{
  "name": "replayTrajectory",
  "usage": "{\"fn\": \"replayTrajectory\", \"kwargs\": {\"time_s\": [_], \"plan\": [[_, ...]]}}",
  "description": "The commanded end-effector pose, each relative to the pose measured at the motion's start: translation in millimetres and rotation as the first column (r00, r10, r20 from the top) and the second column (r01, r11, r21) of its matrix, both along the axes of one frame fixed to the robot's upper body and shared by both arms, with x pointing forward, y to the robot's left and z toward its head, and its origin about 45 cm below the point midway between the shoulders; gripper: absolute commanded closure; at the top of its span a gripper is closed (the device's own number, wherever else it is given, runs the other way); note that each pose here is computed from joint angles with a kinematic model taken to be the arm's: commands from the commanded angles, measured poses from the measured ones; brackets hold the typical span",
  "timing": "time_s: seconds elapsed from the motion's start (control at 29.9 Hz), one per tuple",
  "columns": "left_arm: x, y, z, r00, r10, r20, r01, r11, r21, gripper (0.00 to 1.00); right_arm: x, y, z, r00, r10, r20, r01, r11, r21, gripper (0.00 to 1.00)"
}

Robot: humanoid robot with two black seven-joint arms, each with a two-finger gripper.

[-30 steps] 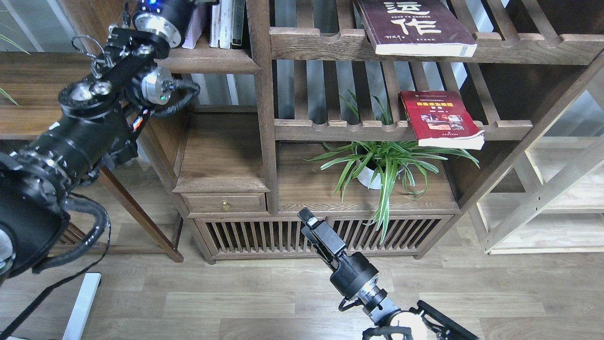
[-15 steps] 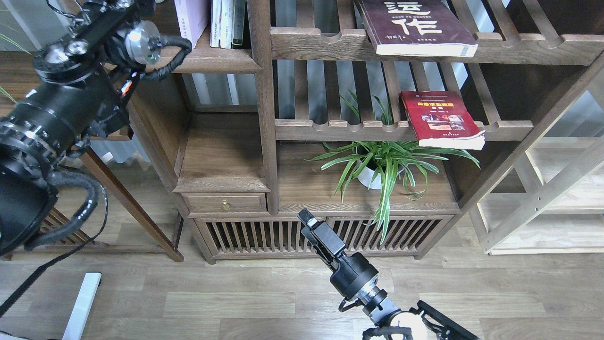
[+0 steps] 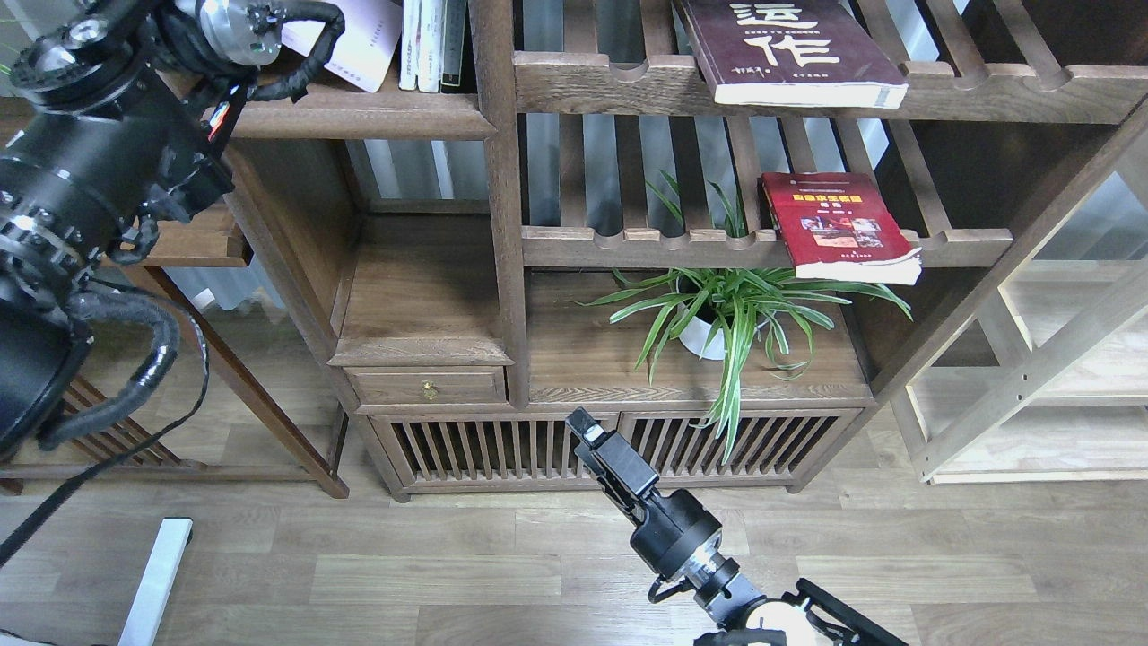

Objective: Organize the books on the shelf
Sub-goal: 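Insert the white book upright among the books on the upper shelf, then reach the right gripper to the red book and tip it outward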

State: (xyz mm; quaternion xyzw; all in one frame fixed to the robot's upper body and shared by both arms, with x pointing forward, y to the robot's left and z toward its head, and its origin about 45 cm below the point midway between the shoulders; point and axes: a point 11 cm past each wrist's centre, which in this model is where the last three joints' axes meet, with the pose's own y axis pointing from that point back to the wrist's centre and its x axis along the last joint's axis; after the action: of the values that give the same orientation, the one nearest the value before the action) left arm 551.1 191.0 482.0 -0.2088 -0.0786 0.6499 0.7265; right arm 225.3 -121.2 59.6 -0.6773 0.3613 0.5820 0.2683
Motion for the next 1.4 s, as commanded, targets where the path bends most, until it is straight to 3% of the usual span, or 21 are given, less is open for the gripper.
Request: {"fn": "replayTrajectory", "kwargs": {"time_s": [0.0, 0.27, 0.53, 0.74, 1.07, 1.37], "plan": [[-4.0, 0.9, 13.4, 0.999, -0.019, 0.031, 0.019, 1.000, -0.017, 0.54, 11.6, -9.2, 9.5, 0.998, -0.052, 0.025, 0.052, 0.998, 0.020, 0.02], [-22.1, 22.6, 28.4, 0.992, -0.087, 0.086, 0.098, 0.986, -0.137, 0.29, 54.1, -59.9, 42.6, 0.956, -0.272, 0.108, 0.263, 0.960, 0.091, 0.02], [-46.6, 34.6, 3.0, 0.974, -0.190, 0.121, 0.208, 0.965, -0.160, 0.18, 81.7, -114.3, 68.2, 0.879, -0.446, 0.167, 0.426, 0.894, 0.141, 0.03], [-65.6, 58.0, -11.8, 0.933, -0.301, 0.200, 0.341, 0.917, -0.208, 0.08, 82.5, -122.4, 73.7, 0.863, -0.474, 0.172, 0.450, 0.878, 0.163, 0.03], [-104.5, 70.6, -7.8, 0.767, -0.503, 0.398, 0.616, 0.751, -0.238, 0.02, 98.5, -127.3, 77.2, 0.846, -0.529, 0.068, 0.504, 0.835, 0.222, 0.02], [-115.9, 85.2, -28.9, 0.779, -0.502, 0.376, 0.616, 0.726, -0.305, 0.01, 106.0, -128.8, 64.4, 0.843, -0.537, -0.021, 0.535, 0.834, 0.135, 0.02]]}}
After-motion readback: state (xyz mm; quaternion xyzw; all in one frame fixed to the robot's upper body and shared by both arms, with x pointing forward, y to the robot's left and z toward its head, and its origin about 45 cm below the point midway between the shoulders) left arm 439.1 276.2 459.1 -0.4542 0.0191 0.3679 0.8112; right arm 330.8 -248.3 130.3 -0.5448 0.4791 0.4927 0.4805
